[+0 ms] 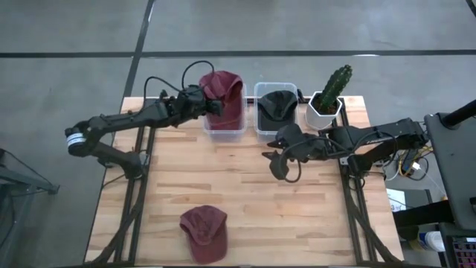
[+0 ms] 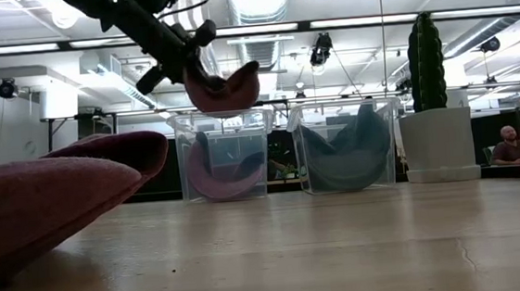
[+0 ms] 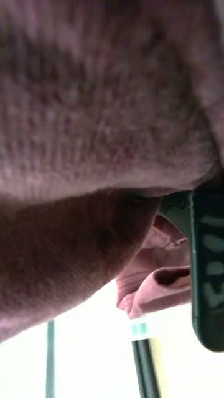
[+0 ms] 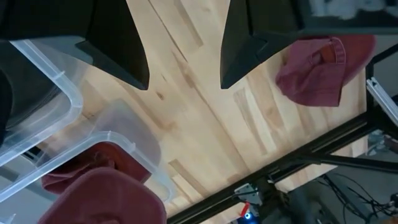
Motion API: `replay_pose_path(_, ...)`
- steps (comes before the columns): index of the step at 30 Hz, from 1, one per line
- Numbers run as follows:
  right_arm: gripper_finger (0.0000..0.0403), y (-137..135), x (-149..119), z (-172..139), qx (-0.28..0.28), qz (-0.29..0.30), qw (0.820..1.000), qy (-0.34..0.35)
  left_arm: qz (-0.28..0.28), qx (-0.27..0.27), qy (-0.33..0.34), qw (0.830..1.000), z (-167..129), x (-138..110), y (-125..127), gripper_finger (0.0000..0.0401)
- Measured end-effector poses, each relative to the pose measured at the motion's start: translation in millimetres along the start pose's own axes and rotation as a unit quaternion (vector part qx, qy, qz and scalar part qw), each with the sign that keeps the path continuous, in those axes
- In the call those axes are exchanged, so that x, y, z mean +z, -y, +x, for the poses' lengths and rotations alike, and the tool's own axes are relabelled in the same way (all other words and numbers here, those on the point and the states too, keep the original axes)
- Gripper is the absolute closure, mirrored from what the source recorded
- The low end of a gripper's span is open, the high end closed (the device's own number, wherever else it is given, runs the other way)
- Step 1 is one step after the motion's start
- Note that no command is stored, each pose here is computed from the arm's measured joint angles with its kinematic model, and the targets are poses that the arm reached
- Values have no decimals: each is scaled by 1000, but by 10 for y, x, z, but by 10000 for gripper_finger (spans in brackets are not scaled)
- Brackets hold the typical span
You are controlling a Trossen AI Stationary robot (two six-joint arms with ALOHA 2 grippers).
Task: Pick & Place hat
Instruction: Put the top red cap into the left transparent bin
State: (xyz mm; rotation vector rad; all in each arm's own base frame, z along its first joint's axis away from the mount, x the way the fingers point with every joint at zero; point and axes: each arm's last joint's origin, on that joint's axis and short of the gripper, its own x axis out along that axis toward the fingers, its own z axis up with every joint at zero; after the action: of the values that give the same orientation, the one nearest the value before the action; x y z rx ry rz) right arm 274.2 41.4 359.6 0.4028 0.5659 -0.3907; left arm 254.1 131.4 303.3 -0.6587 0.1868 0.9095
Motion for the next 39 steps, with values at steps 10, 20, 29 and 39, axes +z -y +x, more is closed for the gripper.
replay_pose_path(10,211,-5,-16,35,-2,1,1000,-3,-24,4,-41,999,284,-145,-32,381)
replay_pose_path(20,211,-6,-15,35,-2,4,1000,-3,-23,12,-55,998,353,-192,-58,358)
replay_pose_path(29,211,-8,-12,35,-1,5,1000,-1,-15,-9,-73,997,352,-202,-47,350)
replay_pose_path(39,211,-9,-10,35,0,6,1000,0,1,-11,-73,997,350,-200,-46,348)
